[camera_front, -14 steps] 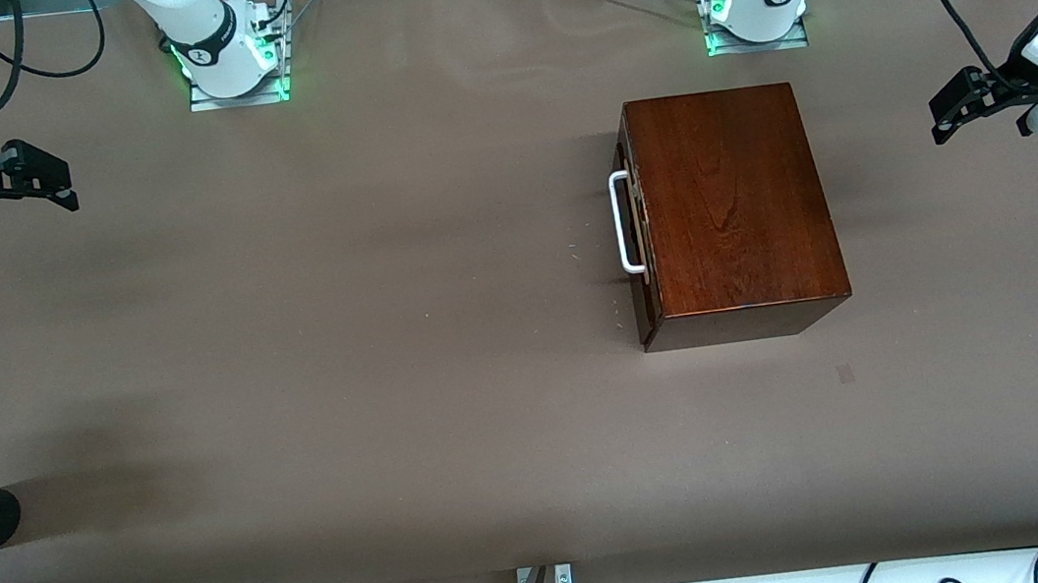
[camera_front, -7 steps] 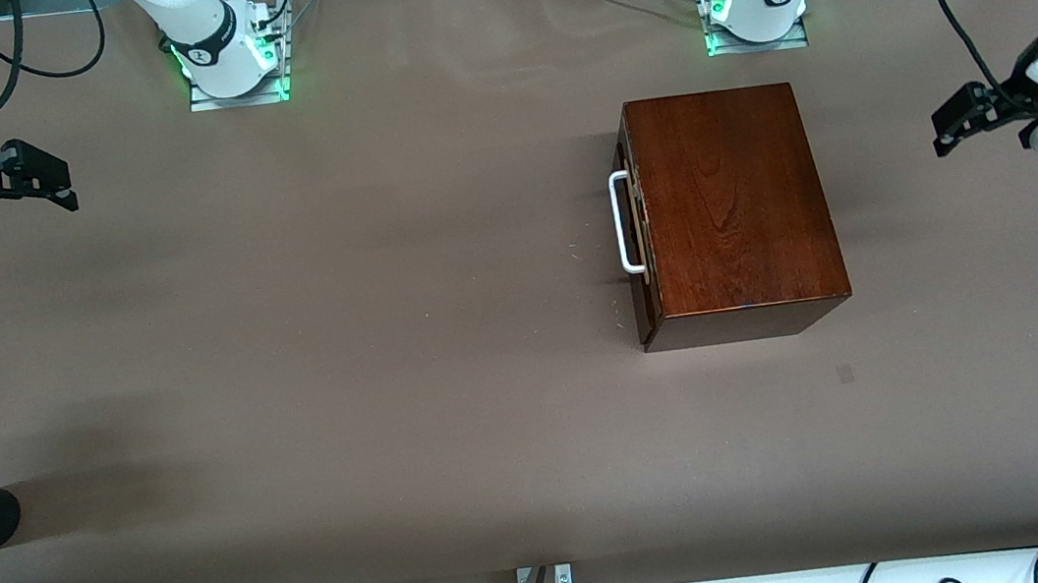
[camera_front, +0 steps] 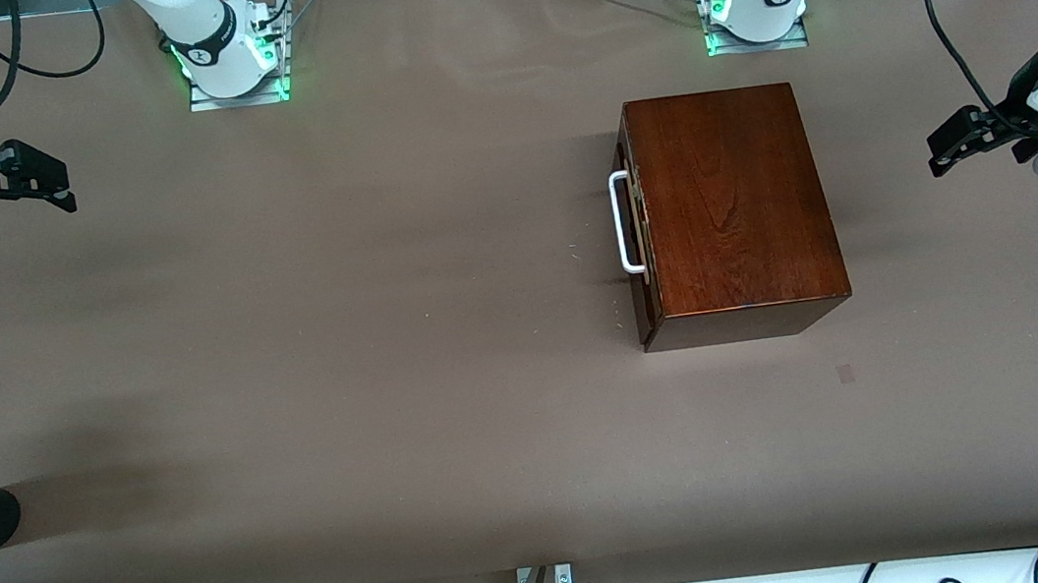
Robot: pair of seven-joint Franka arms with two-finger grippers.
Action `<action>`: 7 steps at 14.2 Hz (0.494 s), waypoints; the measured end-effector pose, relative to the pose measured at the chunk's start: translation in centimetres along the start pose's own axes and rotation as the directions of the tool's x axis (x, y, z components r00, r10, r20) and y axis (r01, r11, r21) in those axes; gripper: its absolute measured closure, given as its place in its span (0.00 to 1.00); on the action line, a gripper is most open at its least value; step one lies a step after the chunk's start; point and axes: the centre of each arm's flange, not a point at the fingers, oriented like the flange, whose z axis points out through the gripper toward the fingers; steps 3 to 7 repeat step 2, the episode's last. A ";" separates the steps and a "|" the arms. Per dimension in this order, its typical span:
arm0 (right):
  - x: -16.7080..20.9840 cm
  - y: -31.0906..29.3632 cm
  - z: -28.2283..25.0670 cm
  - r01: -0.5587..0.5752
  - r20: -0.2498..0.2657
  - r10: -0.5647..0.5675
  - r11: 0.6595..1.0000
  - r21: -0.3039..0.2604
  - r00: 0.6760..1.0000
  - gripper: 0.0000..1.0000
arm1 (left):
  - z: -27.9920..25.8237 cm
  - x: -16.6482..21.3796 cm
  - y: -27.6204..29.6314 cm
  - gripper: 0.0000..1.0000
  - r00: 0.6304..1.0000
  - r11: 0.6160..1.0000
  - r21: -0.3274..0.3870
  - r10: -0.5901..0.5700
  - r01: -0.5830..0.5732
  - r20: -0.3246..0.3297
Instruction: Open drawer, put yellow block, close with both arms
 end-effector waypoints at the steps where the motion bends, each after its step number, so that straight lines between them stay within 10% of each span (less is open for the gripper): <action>1: 0.0 0.0 0.0 0.000 -0.001 0.000 1.000 0.000 1.000 0.00 | 0.0 -0.2 0.0 0.00 1.000 1.000 0.000 -0.002 0.002 -0.004; 7: 0.0 0.0 0.0 -0.001 -0.002 0.001 1.000 0.000 1.000 0.00 | 0.0 -0.4 0.0 0.00 1.000 1.000 0.000 -0.004 0.004 -0.004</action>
